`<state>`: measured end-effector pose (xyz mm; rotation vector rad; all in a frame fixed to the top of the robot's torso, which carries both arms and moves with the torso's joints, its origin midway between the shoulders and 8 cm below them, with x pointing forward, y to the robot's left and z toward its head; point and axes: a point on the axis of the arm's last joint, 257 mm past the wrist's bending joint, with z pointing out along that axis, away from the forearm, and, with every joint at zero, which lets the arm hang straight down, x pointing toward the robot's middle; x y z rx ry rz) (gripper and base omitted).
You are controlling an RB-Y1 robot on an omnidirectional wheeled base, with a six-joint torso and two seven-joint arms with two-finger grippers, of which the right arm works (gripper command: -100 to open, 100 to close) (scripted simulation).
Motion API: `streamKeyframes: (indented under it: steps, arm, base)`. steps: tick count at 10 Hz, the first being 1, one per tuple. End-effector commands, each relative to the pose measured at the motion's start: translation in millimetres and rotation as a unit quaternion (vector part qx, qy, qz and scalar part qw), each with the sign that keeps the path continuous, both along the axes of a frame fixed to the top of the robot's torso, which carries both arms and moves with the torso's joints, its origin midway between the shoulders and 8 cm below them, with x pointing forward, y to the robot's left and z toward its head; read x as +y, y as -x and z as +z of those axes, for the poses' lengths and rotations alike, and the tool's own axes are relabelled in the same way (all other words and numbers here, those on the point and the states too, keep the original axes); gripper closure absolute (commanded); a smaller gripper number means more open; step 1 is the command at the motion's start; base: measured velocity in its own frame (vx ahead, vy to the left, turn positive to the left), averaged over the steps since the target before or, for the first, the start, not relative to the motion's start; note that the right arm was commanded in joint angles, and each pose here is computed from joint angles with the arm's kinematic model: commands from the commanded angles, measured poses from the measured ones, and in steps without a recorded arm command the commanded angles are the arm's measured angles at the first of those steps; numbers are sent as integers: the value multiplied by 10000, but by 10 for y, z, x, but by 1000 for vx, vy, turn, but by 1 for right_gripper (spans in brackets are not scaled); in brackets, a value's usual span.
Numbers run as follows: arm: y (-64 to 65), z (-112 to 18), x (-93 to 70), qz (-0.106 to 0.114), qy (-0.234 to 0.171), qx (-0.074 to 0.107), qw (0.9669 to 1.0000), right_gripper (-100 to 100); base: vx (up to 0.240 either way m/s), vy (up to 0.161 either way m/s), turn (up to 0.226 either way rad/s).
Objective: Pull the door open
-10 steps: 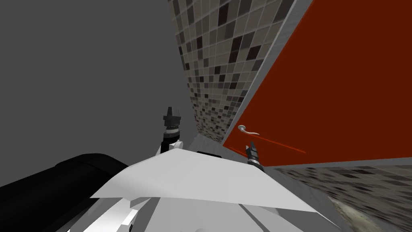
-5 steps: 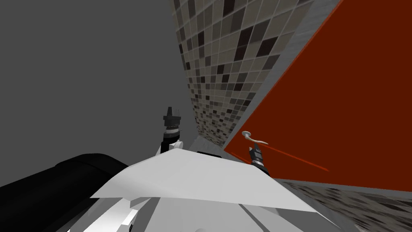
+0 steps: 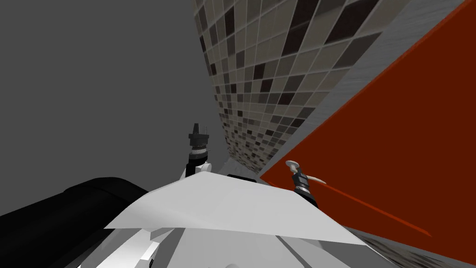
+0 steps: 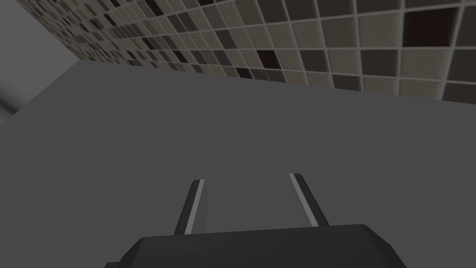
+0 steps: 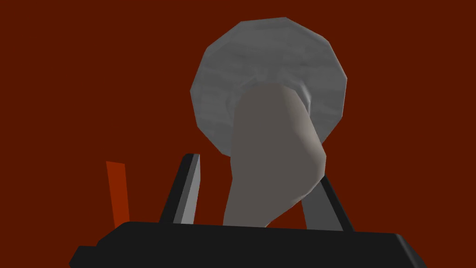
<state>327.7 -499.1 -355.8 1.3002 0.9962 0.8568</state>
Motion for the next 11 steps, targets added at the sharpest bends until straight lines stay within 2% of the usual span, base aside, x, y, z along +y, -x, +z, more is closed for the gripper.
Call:
streamKeyframes:
  steps: [1, 5, 11]
  arm:
    - [3, -4, 4, 1, 3, 9, 10000, 100]
    - [3, -4, 4, 1, 3, 9, 10000, 100]
    - [129, -2, 90, 305, 4, 4, 9995, 100]
  base:
    - [-32, 5, -9]
    - [-15, 3, 2]
    - [-181, -30, 129]
